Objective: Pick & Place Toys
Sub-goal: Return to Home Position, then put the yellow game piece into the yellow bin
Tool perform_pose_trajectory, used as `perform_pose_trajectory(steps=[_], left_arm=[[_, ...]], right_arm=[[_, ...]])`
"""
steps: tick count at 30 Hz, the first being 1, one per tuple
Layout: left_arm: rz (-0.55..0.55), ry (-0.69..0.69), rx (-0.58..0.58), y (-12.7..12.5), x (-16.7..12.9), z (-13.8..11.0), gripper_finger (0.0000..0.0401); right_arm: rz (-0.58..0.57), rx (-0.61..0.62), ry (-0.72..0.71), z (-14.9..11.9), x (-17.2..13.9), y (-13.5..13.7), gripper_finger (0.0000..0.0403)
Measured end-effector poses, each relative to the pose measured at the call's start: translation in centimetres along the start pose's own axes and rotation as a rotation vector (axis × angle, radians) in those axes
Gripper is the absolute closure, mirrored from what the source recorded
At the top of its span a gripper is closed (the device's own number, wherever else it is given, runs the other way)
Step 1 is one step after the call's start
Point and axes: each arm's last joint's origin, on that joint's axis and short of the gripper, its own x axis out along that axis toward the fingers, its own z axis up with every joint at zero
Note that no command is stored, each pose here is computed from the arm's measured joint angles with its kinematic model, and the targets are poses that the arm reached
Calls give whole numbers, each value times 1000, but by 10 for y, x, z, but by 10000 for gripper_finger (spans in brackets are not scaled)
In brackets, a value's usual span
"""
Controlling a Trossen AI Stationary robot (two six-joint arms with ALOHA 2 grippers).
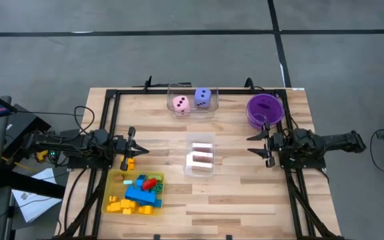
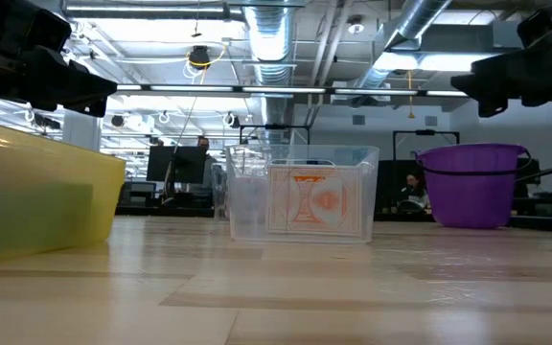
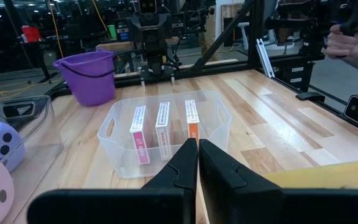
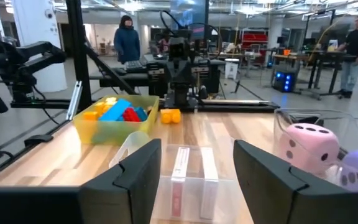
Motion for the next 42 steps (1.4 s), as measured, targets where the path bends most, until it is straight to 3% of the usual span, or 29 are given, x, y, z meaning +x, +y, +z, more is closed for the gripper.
perform_pose_trajectory(steps=[8, 20, 26, 29, 42], left_arm=[[0, 0, 0, 0, 0, 0, 389], [0, 0, 0, 0, 0, 0, 388], [0, 0, 0, 0, 0, 0, 389], [0, 0, 0, 0, 0, 0, 389], [0, 0, 0, 0, 0, 0, 389]], right_arm=[[-45, 3, 3, 0, 0, -6, 216], [-55, 159, 41, -4, 3, -8, 219], [-58, 527, 31, -4, 3, -7, 219], [-61, 621, 28, -4, 3, -7, 219], [-61, 642, 24, -4, 3, -7, 219]])
